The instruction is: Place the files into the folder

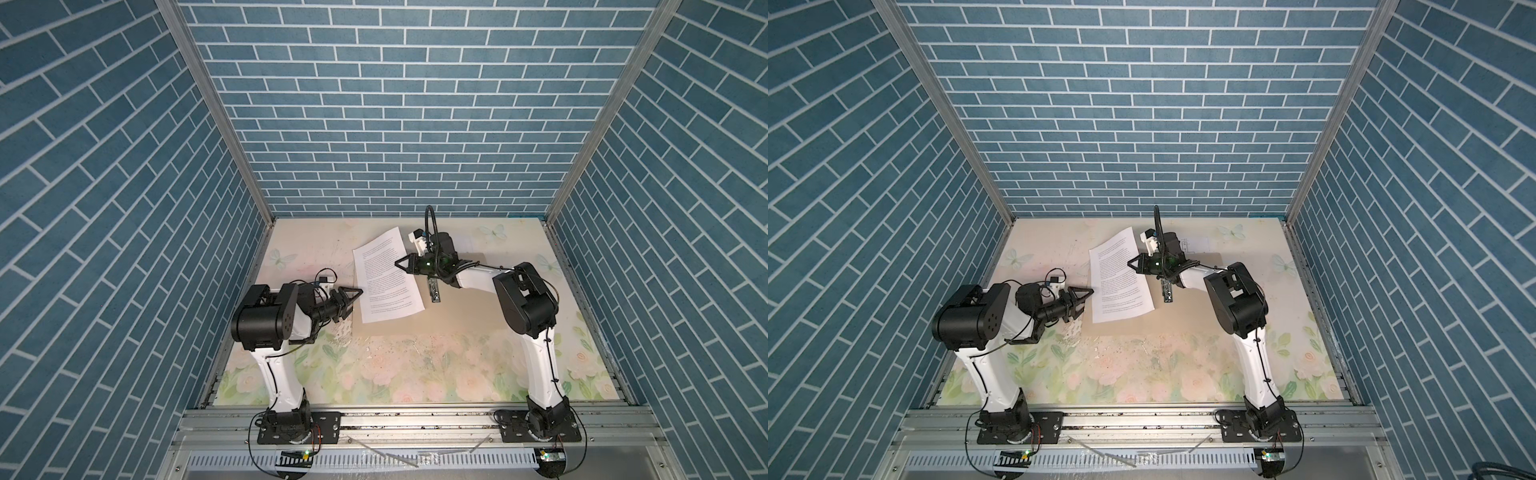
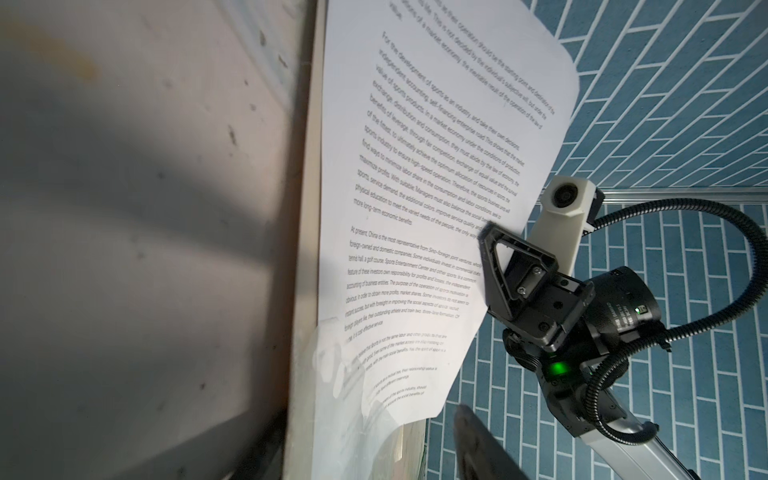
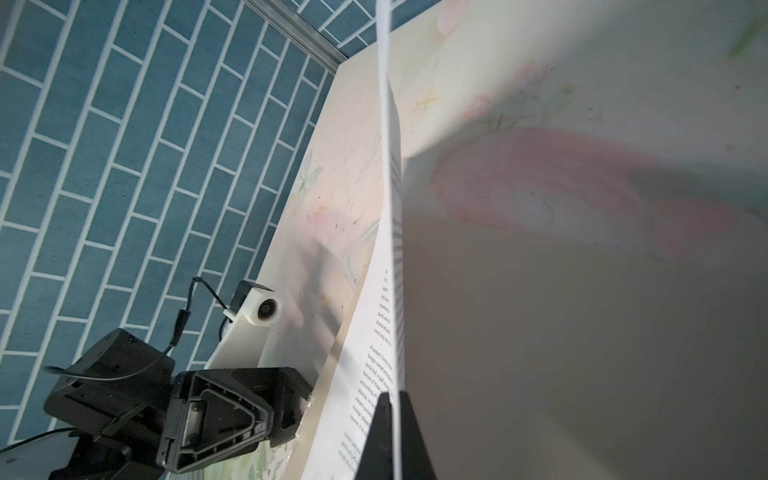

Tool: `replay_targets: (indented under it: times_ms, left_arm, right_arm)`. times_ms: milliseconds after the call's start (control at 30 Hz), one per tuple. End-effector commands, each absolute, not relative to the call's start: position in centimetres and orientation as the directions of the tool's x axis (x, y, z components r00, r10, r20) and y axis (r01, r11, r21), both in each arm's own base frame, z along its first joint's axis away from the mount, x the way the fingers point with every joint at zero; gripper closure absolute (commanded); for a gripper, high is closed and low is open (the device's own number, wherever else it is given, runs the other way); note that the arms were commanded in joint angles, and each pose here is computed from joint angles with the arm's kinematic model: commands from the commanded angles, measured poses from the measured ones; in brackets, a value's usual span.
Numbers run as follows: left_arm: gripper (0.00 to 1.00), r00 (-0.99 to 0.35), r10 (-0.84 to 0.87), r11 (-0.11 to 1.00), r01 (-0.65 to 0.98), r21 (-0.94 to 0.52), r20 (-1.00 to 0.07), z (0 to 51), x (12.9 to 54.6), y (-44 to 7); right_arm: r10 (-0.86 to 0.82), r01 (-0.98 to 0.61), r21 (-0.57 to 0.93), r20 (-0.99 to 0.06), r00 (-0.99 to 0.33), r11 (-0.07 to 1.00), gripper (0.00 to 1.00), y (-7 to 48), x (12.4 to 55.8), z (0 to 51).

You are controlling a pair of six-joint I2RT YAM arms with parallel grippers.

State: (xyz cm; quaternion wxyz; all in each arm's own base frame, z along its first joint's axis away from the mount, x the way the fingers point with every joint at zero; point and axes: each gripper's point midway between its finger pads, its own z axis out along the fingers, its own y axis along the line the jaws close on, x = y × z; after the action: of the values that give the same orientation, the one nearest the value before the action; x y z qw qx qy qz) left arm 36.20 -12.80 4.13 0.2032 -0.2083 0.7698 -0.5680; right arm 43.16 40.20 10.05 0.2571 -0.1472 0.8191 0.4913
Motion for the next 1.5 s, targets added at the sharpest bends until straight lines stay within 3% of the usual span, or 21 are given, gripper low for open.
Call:
replay_targets:
  times_ms: [0, 800, 1467]
  left_arm:
    - [0.39, -0.827, -0.562, 0.273, -0.172, -0.947, -0.012, 2.1, 35.2, -12.7]
    - [0.39, -0.813, -0.582, 0.235, -0.176, -0.956, 0.007, 2.1, 35.0, -12.7]
    - [0.39, -0.802, -0.597, 0.232, -0.181, -0.956, 0.007, 1.9, 34.5, -12.7]
  right_arm:
    - [0.009, -0.47, 0.728, -0.547, -0.837, 0.499, 1.0, 39.8, 42.3, 10.6]
    - [0.075, -0.289, 0.694, -0.443, -0.893, 0.66, 1.0, 38.2, 41.2, 7.8]
    - [0.165, -0.19, 0.736, -0.38, -0.91, 0.65, 1.0, 38.7, 41.2, 7.3]
